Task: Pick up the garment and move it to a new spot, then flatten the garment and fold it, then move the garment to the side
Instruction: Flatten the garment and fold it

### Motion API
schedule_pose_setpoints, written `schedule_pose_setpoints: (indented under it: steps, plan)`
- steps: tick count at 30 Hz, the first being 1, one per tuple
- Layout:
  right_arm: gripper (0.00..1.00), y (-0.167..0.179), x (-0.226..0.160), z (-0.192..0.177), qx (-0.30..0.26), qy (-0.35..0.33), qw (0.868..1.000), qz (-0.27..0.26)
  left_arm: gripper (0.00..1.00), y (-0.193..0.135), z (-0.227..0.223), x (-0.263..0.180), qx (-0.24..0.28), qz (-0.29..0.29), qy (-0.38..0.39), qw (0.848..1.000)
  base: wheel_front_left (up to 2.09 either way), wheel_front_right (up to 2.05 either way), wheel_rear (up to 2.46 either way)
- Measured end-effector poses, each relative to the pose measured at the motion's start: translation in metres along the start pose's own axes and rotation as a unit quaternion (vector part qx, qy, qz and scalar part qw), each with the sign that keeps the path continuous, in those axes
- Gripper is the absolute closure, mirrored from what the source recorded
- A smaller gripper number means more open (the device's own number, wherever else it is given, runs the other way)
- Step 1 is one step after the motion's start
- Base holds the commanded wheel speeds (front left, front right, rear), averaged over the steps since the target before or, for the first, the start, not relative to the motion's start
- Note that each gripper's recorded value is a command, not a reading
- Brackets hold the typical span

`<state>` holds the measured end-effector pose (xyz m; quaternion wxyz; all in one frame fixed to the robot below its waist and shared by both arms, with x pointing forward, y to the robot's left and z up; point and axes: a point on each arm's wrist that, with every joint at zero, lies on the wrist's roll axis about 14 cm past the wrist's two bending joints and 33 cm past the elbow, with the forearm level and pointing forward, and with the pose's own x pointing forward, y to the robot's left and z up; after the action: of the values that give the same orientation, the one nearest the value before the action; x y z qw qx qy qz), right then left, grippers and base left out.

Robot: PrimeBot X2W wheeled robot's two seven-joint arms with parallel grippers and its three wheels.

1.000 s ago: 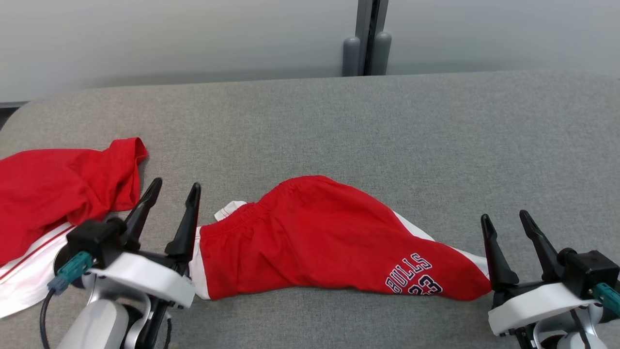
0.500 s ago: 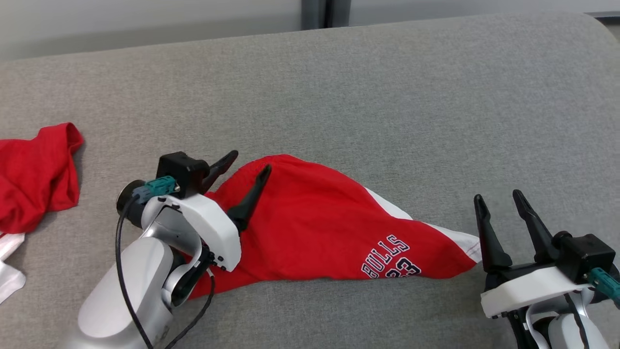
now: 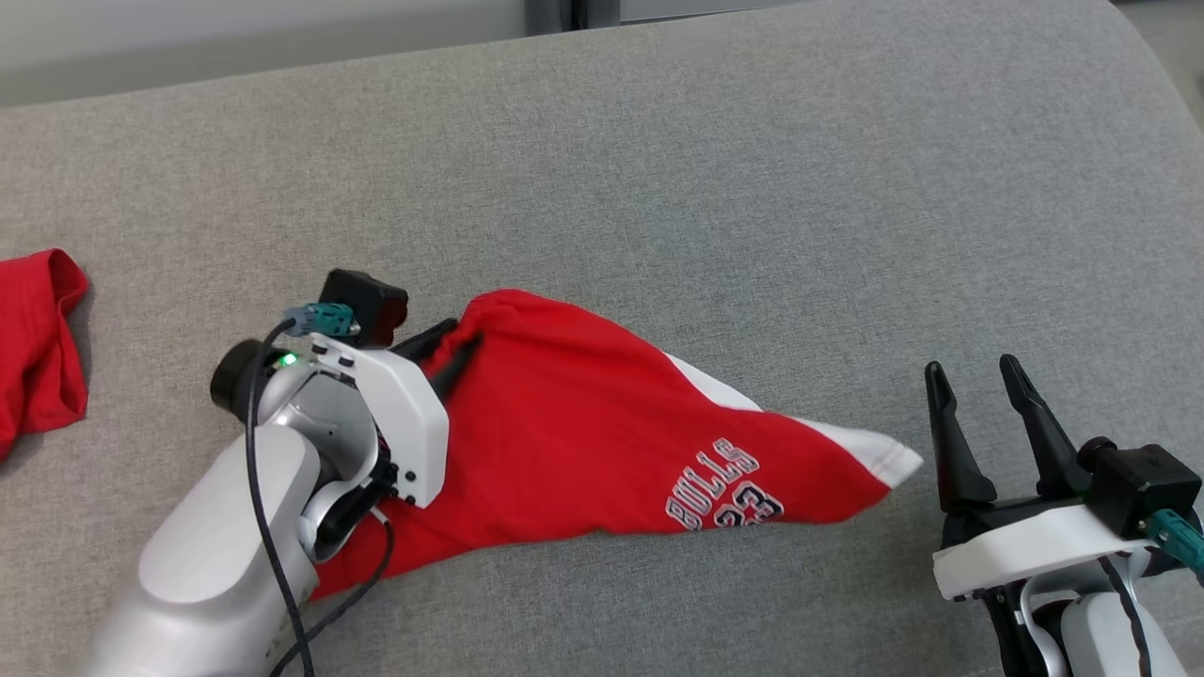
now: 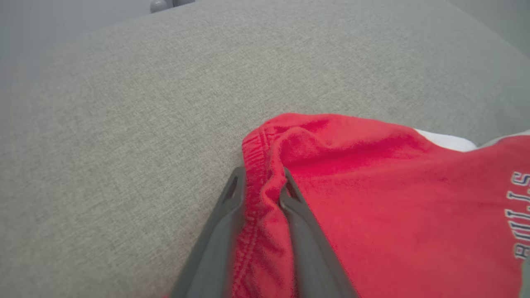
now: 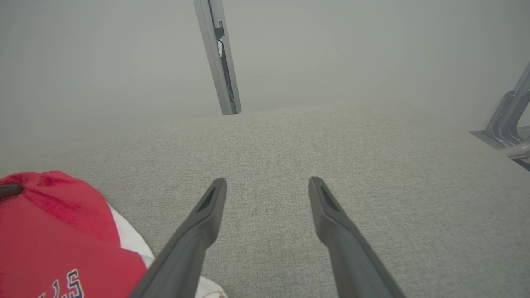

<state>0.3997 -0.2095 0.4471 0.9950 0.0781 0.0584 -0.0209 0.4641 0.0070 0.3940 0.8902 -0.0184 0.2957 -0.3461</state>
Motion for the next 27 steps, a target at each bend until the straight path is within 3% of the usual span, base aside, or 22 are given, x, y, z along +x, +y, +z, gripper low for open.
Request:
schedule_pose_setpoints:
  steps: [7,11,16,21,24,27]
  plan:
    - [0.00,-0.001,0.001,0.001,0.007,-0.005,1.000,-0.003,1.00,-0.005,0.047,0.002,0.029,-0.007,-0.094,0.995,0.00,0.00,0.00]
    - [0.00,-0.003,0.000,0.004,0.008,-0.011,1.000,-0.005,1.00,-0.017,0.091,-0.003,0.047,-0.017,-0.168,0.984,0.00,0.00,0.00]
    - [0.00,-0.004,-0.003,0.009,0.011,-0.019,1.000,-0.008,1.00,-0.034,0.154,-0.023,0.061,-0.022,-0.274,0.959,0.00,0.00,0.00]
    - [0.00,-0.003,-0.002,0.011,0.015,-0.024,1.000,-0.006,1.00,-0.047,0.205,-0.058,0.079,-0.018,-0.380,0.922,0.00,0.00,0.00]
    - [0.00,0.003,0.000,0.006,0.017,-0.018,1.000,0.002,1.00,-0.049,0.204,-0.073,0.095,-0.011,-0.406,0.909,0.00,0.00,0.00]
    - [0.00,0.009,0.004,0.004,0.018,-0.014,1.000,0.012,1.00,-0.041,0.175,-0.080,0.096,0.009,-0.399,0.912,0.00,0.00,0.00]
